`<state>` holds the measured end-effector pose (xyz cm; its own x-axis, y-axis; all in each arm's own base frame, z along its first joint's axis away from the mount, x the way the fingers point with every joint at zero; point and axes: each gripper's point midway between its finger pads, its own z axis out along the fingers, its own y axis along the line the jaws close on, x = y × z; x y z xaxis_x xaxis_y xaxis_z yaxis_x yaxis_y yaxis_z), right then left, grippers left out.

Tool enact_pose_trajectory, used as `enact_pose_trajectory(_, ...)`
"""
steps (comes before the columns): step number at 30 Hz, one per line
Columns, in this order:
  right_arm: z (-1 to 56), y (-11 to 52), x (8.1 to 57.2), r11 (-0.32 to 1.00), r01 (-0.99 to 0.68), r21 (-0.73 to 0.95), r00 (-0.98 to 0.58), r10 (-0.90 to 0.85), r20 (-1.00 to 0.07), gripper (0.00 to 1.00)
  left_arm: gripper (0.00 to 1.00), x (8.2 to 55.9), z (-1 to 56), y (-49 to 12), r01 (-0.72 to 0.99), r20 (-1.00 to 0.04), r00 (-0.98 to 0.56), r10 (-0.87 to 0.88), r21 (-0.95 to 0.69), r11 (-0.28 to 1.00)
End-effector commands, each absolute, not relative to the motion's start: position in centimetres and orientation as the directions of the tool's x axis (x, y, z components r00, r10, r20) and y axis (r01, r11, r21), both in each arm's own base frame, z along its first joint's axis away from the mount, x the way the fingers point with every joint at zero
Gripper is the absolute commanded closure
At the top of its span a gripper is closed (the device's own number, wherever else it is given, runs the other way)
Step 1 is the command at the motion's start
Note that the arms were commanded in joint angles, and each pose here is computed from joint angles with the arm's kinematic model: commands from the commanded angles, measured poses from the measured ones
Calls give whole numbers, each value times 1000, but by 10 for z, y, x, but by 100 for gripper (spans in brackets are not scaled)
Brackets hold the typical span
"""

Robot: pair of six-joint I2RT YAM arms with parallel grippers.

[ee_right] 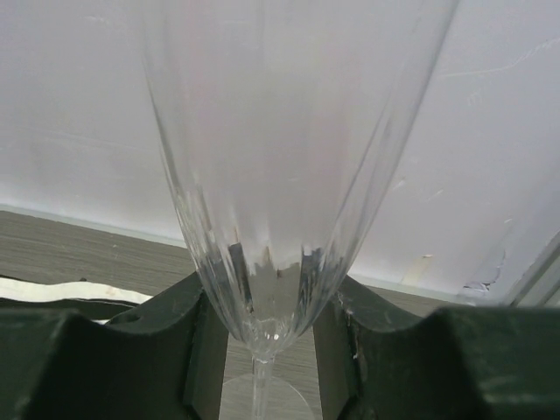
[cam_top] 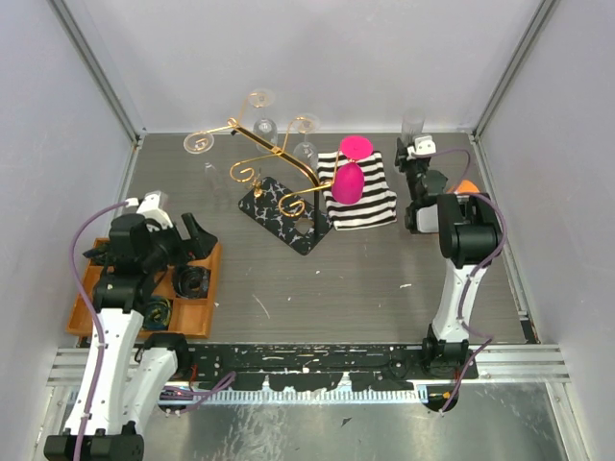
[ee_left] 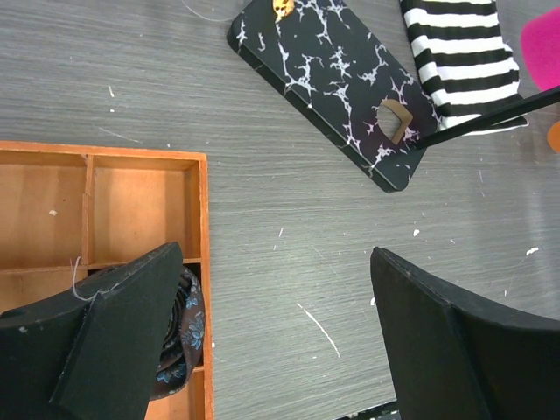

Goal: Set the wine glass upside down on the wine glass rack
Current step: Pick up the wine glass at the center of the board, then turn the wine glass upside down at the wine rack.

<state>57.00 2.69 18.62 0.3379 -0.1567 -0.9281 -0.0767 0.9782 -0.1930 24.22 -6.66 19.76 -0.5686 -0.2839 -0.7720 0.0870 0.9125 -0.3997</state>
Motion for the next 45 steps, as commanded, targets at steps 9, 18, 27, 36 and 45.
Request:
enact_pose_trajectory(9,315,38,448,981,-189,33,528,130,-839,100,5,237,276,-67,190,-881,-397,-257,-353,916)
enact_pose_trajectory(18,338,66,368,904,-371,215,308,338,-889,100,11,232,332,-104,384,-914,-356,-195,-334,861)
enact_pose_trajectory(27,390,94,295,784,-562,264,270,475,-837,99,11,232,381,-138,479,-926,-301,-226,-352,804)
enact_pose_trajectory(36,420,106,239,683,-683,258,286,575,-767,99,9,216,386,-263,631,-957,-264,-122,-267,728)
enact_pose_trajectory(45,446,115,199,580,-801,149,352,657,-667,100,10,195,428,-318,727,-908,-261,-327,-408,553)
